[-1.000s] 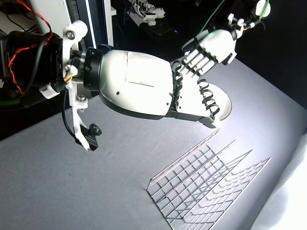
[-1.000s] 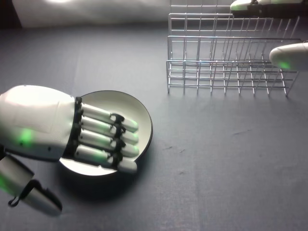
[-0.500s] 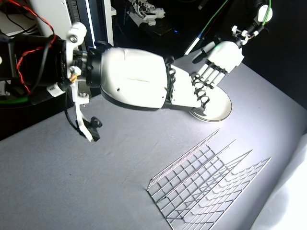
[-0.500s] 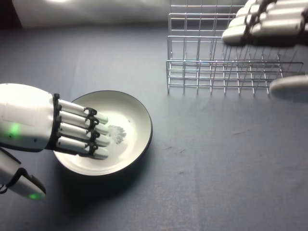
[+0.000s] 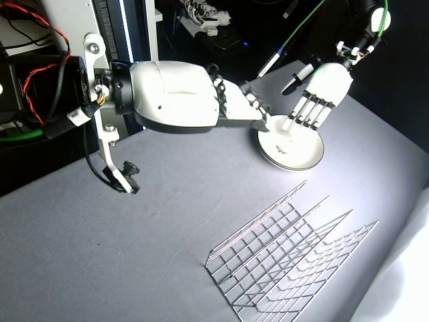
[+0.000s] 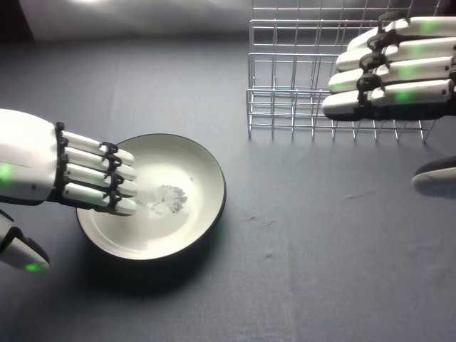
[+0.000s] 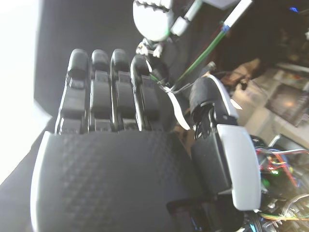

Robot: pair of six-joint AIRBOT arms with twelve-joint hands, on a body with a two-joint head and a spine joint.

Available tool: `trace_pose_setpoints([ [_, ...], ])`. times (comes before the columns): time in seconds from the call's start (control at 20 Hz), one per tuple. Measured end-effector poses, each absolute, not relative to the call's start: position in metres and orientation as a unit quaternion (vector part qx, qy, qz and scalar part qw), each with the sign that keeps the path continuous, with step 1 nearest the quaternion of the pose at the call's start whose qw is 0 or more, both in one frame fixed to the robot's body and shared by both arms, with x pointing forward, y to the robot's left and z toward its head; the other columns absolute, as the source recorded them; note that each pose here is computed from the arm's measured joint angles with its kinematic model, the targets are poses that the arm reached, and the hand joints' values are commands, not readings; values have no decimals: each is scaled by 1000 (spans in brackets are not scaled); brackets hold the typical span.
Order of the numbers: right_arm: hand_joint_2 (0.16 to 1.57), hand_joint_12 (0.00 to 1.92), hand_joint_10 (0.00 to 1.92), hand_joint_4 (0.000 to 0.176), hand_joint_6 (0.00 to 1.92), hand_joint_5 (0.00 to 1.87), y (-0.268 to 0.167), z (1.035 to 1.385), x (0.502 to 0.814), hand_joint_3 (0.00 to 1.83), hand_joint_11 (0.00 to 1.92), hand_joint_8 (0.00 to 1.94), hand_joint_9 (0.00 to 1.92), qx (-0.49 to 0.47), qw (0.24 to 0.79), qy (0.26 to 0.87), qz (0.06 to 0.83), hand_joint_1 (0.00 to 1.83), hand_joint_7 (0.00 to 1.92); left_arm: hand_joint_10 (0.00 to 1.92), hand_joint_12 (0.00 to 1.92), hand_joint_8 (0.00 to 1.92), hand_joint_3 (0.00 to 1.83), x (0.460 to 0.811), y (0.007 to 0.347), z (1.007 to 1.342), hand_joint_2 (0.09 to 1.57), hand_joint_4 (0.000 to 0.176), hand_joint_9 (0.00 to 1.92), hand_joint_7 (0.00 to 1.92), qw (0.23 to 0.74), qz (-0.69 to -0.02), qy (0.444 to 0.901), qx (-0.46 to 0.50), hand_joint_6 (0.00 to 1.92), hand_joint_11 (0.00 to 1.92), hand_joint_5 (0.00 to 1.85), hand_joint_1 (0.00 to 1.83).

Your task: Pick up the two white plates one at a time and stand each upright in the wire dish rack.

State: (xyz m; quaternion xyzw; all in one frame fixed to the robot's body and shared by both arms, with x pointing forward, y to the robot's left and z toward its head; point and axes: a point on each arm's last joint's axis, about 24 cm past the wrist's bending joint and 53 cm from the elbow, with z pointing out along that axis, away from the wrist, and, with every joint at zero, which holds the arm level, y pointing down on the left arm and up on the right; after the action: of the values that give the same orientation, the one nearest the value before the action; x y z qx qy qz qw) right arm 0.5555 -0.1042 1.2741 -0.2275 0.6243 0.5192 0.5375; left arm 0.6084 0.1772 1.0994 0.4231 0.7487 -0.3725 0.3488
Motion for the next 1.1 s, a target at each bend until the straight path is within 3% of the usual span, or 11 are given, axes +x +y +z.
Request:
trace_pose_setpoints([
  [0.65, 1381, 370, 4, 0, 2, 184, -105, 1274, 552, 1, 0, 3, 148, -249, 544, 616, 513, 82, 173, 7, 1, 6, 2, 605, 188, 1080, 1224, 0, 24, 52, 329, -364, 758, 430, 7, 3, 85, 0],
  [1.1, 1376, 453, 8, 0, 5, 207, -111, 1275, 557, 0, 0, 4, 170, -258, 550, 606, 513, 119, 198, 0, 0, 1, 2, 606, 196, 1065, 1227, 0, 0, 24, 320, -350, 765, 436, 2, 0, 63, 0],
])
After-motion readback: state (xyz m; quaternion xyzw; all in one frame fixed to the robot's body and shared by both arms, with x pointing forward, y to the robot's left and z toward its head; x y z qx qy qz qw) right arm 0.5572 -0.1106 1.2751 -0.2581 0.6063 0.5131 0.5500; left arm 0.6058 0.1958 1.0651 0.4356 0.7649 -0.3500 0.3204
